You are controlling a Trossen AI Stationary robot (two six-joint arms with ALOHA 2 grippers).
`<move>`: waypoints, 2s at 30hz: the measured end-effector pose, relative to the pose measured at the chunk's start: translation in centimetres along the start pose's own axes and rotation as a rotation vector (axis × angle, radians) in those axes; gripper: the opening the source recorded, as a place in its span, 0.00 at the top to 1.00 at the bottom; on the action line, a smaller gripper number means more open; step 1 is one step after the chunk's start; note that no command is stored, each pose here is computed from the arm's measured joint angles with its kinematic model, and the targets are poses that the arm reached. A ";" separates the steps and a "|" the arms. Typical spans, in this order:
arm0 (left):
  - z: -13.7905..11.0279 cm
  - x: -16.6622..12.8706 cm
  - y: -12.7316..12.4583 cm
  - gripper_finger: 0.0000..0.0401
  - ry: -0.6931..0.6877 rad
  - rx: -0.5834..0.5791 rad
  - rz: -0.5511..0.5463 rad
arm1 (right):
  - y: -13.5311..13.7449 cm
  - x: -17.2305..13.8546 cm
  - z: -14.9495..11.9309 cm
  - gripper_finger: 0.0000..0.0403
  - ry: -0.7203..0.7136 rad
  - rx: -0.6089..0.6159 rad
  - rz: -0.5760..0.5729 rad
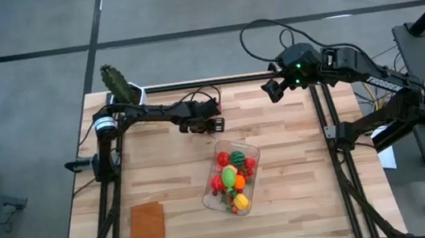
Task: Pick and placing Produce into tupperware
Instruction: Put the red cherry into the transparent bin
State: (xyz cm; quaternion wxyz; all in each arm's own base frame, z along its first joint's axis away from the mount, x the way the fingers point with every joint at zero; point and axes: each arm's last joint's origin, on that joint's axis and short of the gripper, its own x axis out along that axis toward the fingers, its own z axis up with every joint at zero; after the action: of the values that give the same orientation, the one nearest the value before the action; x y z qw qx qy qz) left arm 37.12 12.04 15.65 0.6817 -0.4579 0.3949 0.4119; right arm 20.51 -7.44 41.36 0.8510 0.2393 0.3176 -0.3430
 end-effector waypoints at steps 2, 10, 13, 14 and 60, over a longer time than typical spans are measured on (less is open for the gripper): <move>0.0 0.0 -0.1 0.69 -0.003 0.002 -0.010 | 0.0 0.0 0.0 0.10 0.000 0.000 0.000; -0.7 -0.2 -0.8 0.70 0.002 0.022 -0.025 | 0.0 0.0 0.0 0.10 0.000 -0.001 0.000; -0.8 -0.5 -1.1 0.70 -0.002 0.037 -0.035 | 0.0 0.0 0.0 0.10 0.000 -0.014 0.000; -0.8 -0.7 -1.2 0.70 -0.007 0.047 -0.037 | 0.0 0.0 0.0 0.10 0.000 -0.014 0.000; 0.0 -9.6 -2.4 0.80 -0.226 0.163 -0.185 | -0.1 0.1 -0.2 0.10 0.018 -0.054 -0.009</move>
State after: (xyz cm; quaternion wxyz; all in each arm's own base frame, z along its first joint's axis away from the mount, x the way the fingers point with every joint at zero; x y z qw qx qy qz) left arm 35.97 9.53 25.14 0.7916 -0.3864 0.3041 0.3628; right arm 20.41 -7.41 41.15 0.8526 0.2179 0.3356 -0.3360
